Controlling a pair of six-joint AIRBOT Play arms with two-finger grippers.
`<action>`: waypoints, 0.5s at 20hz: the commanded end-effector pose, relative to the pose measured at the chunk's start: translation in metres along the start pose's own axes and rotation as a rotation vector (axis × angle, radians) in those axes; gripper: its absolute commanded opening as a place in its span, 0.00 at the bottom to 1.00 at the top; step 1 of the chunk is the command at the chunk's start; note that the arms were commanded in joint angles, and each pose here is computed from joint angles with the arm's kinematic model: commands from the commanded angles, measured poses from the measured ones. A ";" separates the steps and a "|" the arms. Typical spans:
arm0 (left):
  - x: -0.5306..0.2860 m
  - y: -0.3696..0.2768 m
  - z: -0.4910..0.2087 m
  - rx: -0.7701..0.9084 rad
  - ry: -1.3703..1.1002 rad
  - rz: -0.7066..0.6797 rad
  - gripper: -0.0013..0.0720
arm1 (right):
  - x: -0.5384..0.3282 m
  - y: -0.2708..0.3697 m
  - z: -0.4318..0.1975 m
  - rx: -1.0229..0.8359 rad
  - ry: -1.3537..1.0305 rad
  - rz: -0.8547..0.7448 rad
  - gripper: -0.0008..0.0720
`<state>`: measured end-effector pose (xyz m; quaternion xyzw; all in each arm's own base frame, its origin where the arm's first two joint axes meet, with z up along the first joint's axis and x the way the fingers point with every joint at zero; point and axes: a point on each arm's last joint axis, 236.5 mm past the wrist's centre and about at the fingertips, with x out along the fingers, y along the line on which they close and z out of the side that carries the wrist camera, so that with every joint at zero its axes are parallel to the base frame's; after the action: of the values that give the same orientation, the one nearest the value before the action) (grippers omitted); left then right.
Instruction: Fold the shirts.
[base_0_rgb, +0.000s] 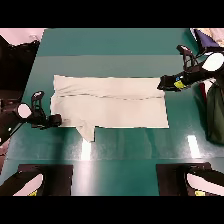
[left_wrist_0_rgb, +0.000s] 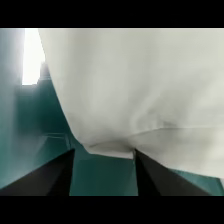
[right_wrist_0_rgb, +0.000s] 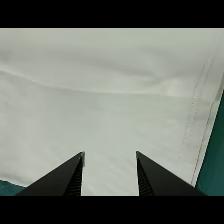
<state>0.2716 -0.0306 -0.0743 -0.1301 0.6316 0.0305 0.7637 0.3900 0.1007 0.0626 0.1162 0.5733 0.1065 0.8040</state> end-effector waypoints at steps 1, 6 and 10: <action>0.008 0.002 -0.001 -0.017 0.018 0.006 0.64 | 0.000 0.000 -0.003 -0.001 0.013 0.000 0.54; 0.011 0.001 0.001 -0.018 0.014 0.005 0.06 | -0.001 -0.001 -0.017 -0.031 0.073 -0.003 0.53; -0.011 -0.005 0.018 0.054 -0.003 0.002 0.06 | -0.002 -0.019 -0.053 -0.031 0.202 -0.023 0.53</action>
<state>0.2820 -0.0294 -0.0740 -0.1272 0.6318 0.0317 0.7640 0.3621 0.0954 0.0514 0.0941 0.6189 0.1178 0.7709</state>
